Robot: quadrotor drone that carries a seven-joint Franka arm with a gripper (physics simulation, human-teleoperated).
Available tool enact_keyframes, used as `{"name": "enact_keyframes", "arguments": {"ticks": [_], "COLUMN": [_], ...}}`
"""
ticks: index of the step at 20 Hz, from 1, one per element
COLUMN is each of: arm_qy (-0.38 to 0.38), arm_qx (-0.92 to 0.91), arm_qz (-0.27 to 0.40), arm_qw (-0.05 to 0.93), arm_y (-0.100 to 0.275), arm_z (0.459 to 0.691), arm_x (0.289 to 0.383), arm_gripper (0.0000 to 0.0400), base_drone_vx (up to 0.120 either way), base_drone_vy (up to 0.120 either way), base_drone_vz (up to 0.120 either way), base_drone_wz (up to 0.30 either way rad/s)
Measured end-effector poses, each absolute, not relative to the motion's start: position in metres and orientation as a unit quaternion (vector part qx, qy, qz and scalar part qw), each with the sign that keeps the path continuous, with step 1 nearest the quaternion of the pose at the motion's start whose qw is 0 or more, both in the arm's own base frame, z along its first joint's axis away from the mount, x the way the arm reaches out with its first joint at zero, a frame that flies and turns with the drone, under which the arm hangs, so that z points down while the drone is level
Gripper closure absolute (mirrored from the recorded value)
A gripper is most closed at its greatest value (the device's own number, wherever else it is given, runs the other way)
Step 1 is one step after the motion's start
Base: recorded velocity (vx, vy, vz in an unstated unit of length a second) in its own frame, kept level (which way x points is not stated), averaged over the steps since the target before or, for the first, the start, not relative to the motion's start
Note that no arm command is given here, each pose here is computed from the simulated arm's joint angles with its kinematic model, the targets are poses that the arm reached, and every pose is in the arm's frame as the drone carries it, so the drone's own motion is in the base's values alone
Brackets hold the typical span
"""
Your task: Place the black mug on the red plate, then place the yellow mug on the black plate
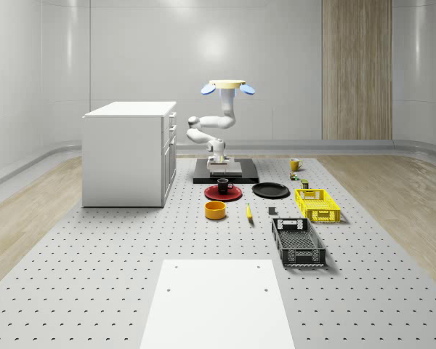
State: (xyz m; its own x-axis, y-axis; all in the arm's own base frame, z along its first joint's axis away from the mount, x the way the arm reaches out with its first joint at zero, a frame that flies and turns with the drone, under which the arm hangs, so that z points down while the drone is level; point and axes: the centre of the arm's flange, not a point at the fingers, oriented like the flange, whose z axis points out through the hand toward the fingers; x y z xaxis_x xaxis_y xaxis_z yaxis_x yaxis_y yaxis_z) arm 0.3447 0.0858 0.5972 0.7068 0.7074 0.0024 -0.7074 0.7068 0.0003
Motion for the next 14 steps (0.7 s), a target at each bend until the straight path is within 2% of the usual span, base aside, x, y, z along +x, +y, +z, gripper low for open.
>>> {"name": "enact_keyframes", "arguments": {"ticks": [1,14], "arm_qy": [-0.001,-0.001], "arm_qx": [0.001,0.001], "arm_qz": [0.383,0.383], "arm_qw": [0.924,0.924], "arm_y": [0.0858,0.0859], "arm_z": [0.5967,0.5949], "arm_x": [0.3447,0.3447], "arm_gripper": [0.0006,0.0000], "base_drone_vx": [-0.120,-0.120], "base_drone_vy": [0.120,0.120], "base_drone_vz": [0.080,0.000], "base_drone_wz": [0.000,0.000]}}
